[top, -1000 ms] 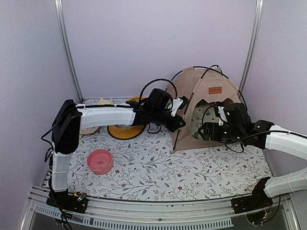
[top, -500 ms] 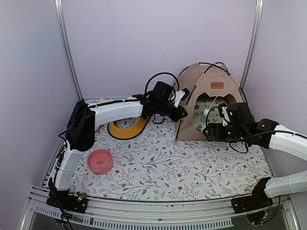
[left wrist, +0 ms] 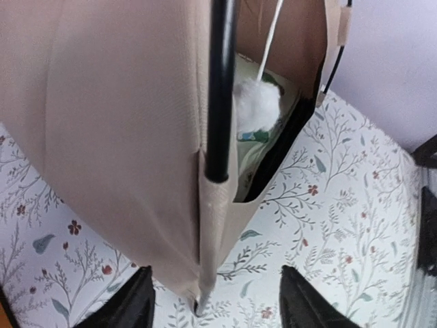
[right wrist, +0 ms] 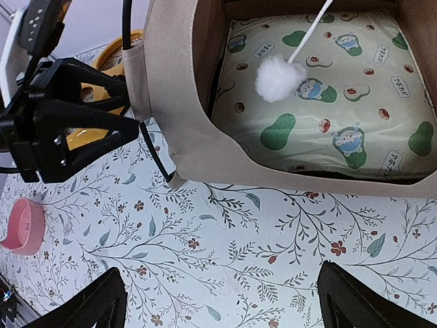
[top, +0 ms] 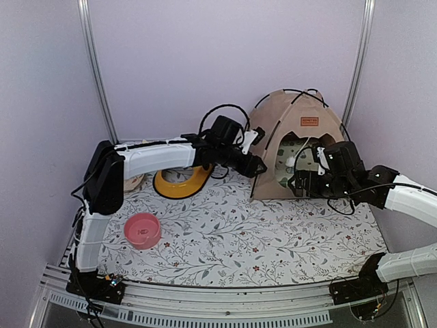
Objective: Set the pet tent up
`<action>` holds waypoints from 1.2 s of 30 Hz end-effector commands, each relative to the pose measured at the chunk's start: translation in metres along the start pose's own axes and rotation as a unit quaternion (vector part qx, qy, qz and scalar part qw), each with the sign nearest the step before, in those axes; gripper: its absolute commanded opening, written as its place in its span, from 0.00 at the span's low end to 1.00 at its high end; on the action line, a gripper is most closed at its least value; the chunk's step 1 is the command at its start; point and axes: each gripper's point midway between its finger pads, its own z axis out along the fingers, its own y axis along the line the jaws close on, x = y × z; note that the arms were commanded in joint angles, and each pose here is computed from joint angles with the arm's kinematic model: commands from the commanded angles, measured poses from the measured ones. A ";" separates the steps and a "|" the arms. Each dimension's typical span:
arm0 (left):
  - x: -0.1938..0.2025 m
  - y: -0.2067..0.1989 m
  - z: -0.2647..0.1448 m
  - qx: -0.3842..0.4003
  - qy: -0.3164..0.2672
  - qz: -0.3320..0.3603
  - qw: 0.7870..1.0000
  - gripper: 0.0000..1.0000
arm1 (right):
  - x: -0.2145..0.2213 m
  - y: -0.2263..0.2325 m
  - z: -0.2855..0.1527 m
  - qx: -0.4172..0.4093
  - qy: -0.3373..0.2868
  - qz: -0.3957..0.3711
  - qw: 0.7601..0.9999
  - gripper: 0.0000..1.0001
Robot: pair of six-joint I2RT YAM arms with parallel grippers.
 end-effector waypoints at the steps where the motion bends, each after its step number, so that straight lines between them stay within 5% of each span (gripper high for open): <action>1: -0.053 -0.018 -0.061 0.009 -0.076 0.011 0.997 0.69 | -0.021 0.011 -0.006 -0.016 -0.025 0.011 0.999 0.99; 16: -0.018 -0.006 -0.165 -0.038 -0.116 -0.026 0.992 0.99 | -0.047 0.025 -0.013 -0.047 -0.074 0.045 0.995 0.99; 36: 0.062 0.075 -0.227 -0.156 -0.069 -0.145 0.975 0.99 | -0.072 0.036 -0.032 -0.084 -0.129 0.050 0.987 0.99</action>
